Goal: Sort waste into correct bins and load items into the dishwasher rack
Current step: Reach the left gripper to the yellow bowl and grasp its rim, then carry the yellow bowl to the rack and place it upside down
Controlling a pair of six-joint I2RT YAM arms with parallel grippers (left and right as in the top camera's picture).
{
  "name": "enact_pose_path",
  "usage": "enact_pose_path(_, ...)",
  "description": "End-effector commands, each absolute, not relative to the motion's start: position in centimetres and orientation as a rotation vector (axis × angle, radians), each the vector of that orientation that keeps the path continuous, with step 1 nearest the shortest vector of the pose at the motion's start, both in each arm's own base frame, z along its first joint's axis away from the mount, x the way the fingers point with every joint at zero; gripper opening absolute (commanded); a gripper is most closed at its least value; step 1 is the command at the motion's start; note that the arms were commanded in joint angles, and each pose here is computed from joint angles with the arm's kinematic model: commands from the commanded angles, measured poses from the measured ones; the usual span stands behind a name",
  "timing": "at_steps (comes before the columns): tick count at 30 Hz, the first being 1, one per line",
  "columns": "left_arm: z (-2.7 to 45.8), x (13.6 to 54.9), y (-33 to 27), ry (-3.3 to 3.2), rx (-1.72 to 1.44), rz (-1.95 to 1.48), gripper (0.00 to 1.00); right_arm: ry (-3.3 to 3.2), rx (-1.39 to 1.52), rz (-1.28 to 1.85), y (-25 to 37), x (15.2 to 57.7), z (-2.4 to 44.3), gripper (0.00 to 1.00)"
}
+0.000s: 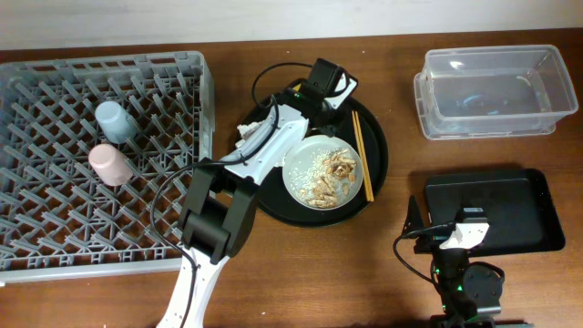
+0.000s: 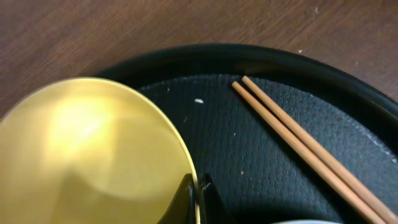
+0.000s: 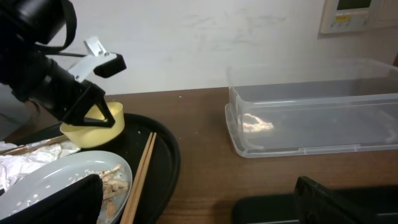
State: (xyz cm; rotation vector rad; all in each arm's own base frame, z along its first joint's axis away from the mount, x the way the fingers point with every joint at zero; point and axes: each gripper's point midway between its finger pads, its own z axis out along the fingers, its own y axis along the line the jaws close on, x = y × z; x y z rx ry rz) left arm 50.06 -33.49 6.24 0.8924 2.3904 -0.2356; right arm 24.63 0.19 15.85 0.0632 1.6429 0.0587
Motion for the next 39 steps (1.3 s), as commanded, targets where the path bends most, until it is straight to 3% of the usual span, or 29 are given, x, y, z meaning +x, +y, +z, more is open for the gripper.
enact_pose_path(1, 8.7, 50.7, -34.4, 2.366, 0.861, -0.269, 0.01, 1.651, 0.071, 0.056, 0.1, 24.6, 15.5, 0.98)
enact_pose_path(7, 16.4, 51.7, -33.4, 2.333, 0.709, -0.318, 0.01, 1.651, 0.071, 0.056, 0.1, 24.6, 15.5, 0.98)
enact_pose_path(9, 20.7, 52.5, -31.1, 2.319, 0.568, -0.346, 0.01, 1.651, 0.071, 0.056, 0.1, 24.6, 15.5, 0.98)
enact_pose_path(13, 24.9, 54.8, -24.9, 2.291, 0.369, -0.389, 0.01, 1.651, 0.071, 0.056, 0.1, 24.6, 15.5, 0.98)
enact_pose_path(20, 26.7, 57.2, -9.8, 2.32, -0.134, -0.885, 0.01, 1.651, 0.071, 0.056, 0.1, 24.6, 15.5, 0.98)
enact_pose_path(27, 26.3, 55.4, 6.3, 2.273, -0.562, -0.958, 0.0, 1.651, 0.071, 0.056, 0.1, 24.6, 15.5, 0.98)
enact_pose_path(32, 26.0, 52.8, 12.9, 2.233, -0.739, -0.988, 0.01, 1.651, 0.071, 0.056, 0.1, 24.6, 15.5, 0.98)
enact_pose_path(39, 25.4, 48.1, 17.7, 2.191, -0.966, -1.145, 0.01, 1.651, 0.071, 0.056, 0.1, 24.6, 15.5, 0.98)
